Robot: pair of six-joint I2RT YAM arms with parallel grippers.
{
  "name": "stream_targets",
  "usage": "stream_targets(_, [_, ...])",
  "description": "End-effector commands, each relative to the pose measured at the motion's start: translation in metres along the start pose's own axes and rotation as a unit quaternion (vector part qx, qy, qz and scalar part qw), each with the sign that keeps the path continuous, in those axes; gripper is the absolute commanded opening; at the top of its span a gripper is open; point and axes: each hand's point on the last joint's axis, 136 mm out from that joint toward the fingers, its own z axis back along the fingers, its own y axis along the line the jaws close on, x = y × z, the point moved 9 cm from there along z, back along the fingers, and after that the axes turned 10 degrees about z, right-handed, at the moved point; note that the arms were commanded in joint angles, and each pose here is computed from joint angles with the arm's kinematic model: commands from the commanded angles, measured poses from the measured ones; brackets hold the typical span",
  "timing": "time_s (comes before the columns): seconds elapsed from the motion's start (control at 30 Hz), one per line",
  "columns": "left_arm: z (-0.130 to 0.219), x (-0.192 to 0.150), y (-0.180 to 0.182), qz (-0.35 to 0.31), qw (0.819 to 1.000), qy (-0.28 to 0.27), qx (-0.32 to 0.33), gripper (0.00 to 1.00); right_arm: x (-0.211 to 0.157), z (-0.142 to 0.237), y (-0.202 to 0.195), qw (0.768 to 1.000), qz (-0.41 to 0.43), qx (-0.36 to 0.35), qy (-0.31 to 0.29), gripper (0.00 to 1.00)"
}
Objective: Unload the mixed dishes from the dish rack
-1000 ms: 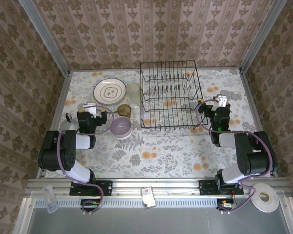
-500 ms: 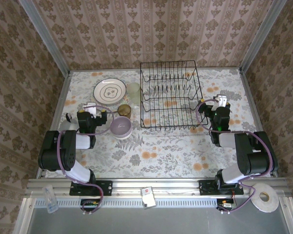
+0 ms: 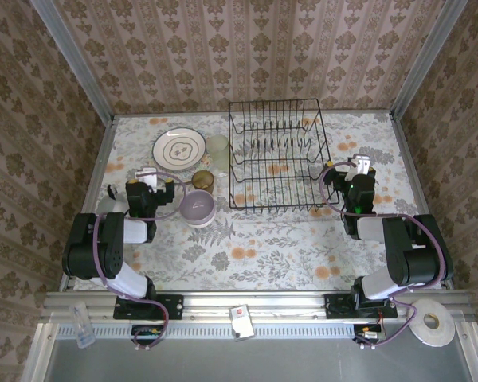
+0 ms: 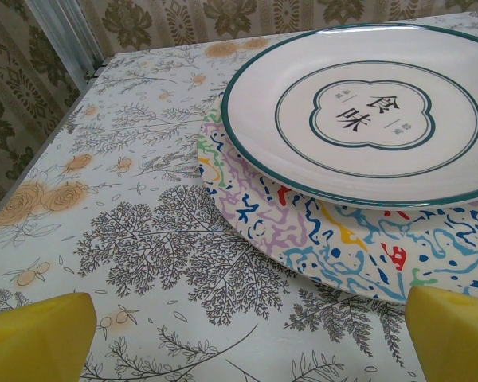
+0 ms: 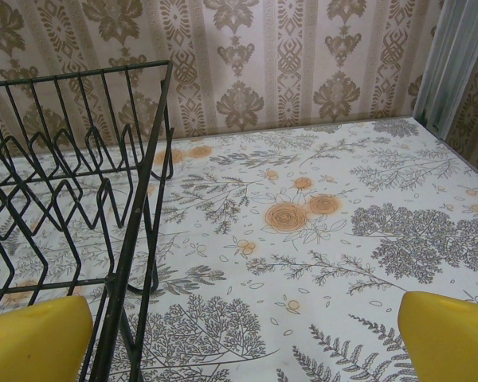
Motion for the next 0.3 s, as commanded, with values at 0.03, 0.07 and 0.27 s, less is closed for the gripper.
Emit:
stream_targets(0.03, [-0.0027, 0.0091, 0.0007, -0.005, 1.000, -0.013, -0.003, 1.00, -0.0257, -0.0020, 0.0092, 0.997, 0.031, 0.022, 0.071, 1.00])
stream_targets(0.07, [-0.0027, 0.0091, 0.0009, -0.005, 1.000, -0.013, -0.003, 1.00, -0.0258, -0.0027, 0.0091, 0.997, 0.031, 0.023, 0.073, 1.00])
stream_targets(0.27, [-0.0027, 0.0092, 0.0009, -0.005, 1.000, -0.013, -0.003, 1.00, -0.0257, -0.0007, 0.0087, 0.997, 0.030, 0.023, 0.069, 1.00])
